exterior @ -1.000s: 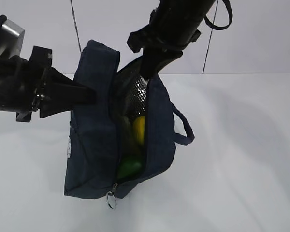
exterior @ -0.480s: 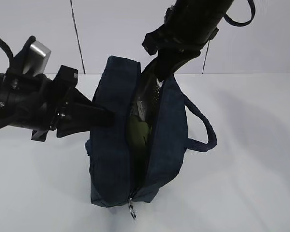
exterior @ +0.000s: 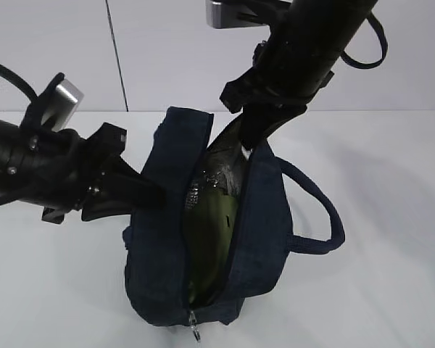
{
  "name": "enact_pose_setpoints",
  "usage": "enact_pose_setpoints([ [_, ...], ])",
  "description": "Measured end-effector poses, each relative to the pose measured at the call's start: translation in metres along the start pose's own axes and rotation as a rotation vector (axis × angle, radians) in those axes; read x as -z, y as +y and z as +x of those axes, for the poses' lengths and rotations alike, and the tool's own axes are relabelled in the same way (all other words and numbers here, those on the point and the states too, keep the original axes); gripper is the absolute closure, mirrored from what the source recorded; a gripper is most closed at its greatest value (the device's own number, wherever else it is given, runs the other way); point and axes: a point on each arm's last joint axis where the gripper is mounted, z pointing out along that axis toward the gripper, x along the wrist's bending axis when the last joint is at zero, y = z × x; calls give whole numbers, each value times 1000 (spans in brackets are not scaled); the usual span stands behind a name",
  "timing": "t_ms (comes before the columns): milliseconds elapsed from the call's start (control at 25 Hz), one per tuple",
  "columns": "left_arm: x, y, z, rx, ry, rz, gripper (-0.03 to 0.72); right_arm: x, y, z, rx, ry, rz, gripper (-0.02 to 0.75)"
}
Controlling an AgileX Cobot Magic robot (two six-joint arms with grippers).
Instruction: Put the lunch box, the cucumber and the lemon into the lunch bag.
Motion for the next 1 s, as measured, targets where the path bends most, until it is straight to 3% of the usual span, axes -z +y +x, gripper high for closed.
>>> enact_pose_setpoints([
  [320,-15,5,18,58,53,8,695,0,1,2,33,19,-8,730],
  [720,-17,12,20,129,53,-65,695,-28,5,-3,60,72,33,730],
  [1000,-17,14,23,129,79,-96,695,-32,10,-2,99,94,-15,730],
])
